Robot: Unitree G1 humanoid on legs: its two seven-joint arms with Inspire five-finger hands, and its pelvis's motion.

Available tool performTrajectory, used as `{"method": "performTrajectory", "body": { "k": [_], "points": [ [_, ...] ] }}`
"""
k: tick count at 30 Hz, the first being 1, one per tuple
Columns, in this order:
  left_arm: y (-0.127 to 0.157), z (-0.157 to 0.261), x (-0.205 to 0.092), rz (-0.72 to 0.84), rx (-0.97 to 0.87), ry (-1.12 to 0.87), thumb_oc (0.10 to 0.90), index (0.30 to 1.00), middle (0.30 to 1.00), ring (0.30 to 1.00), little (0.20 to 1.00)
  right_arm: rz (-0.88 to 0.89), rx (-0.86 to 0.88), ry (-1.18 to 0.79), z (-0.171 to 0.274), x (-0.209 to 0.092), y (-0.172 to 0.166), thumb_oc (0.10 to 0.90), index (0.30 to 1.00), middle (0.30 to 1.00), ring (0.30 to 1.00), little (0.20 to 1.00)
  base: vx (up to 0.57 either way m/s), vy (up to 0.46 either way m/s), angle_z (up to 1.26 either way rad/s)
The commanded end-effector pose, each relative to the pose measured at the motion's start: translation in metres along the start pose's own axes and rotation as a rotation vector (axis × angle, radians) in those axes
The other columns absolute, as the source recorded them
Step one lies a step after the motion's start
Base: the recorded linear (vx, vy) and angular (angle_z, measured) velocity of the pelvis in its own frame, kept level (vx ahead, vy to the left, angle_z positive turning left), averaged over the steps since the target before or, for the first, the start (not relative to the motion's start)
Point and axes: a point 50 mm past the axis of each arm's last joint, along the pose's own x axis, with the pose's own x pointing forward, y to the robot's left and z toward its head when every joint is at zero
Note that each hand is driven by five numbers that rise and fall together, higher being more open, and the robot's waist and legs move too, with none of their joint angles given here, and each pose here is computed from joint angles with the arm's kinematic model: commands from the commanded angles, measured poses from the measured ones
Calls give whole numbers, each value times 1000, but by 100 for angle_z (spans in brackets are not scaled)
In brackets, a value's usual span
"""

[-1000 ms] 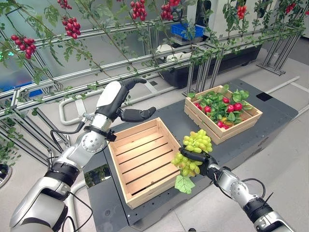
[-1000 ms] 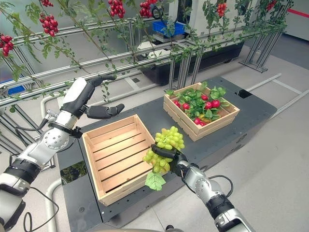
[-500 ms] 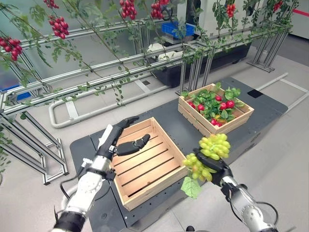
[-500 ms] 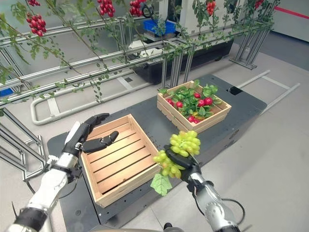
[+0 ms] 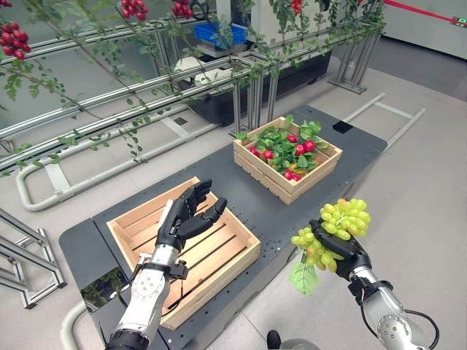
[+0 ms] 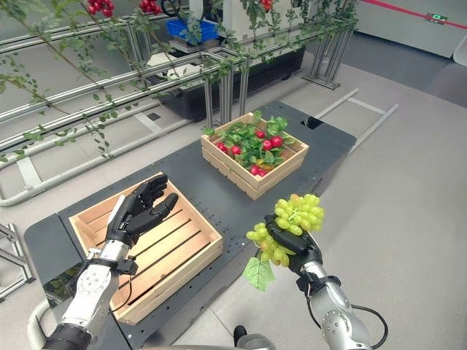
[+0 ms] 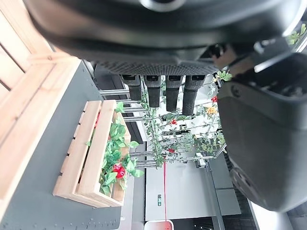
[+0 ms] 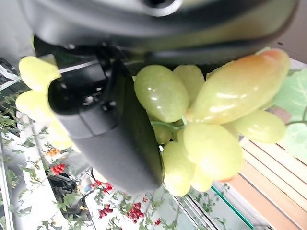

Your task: Pick up the fruits from the basket on one side to the basket on the other side

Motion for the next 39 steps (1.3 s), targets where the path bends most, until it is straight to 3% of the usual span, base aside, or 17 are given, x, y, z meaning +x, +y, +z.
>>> {"method": "performTrajectory", "body": {
  "k": [1, 14, 24, 30, 34, 39],
  "points": [
    [14, 59, 23, 94, 27, -330, 800, 900, 900, 900, 900, 302, -111, -312, 79, 24, 49, 400, 300, 300, 300, 300, -107, 139, -91],
    [23, 77, 32, 132, 40, -408, 800, 900, 900, 900, 900, 286, -50, -290, 58, 28, 54, 400, 300, 300, 300, 300, -71, 188, -63],
    [8, 100, 47, 30, 104, -500, 800, 900, 900, 900, 900, 303, -54, -304, 63, 24, 54, 400, 300, 300, 300, 300, -139, 230, -38],
    [46, 90, 30, 177, 187, -370, 800, 900, 900, 900, 900, 390, -22, -282, 55, 32, 69, 400, 300, 300, 300, 300, -173, 41, -130],
    [48, 63, 29, 273, 71, -217, 800, 900, 900, 900, 900, 439, -29, -228, 39, 41, 88, 400, 300, 300, 300, 300, -100, -83, -68],
    [31, 59, 37, 299, -38, -201, 800, 900, 900, 900, 900, 425, -36, -139, 25, 54, 93, 400, 300, 300, 300, 300, -74, -226, -79]
  ]
}}
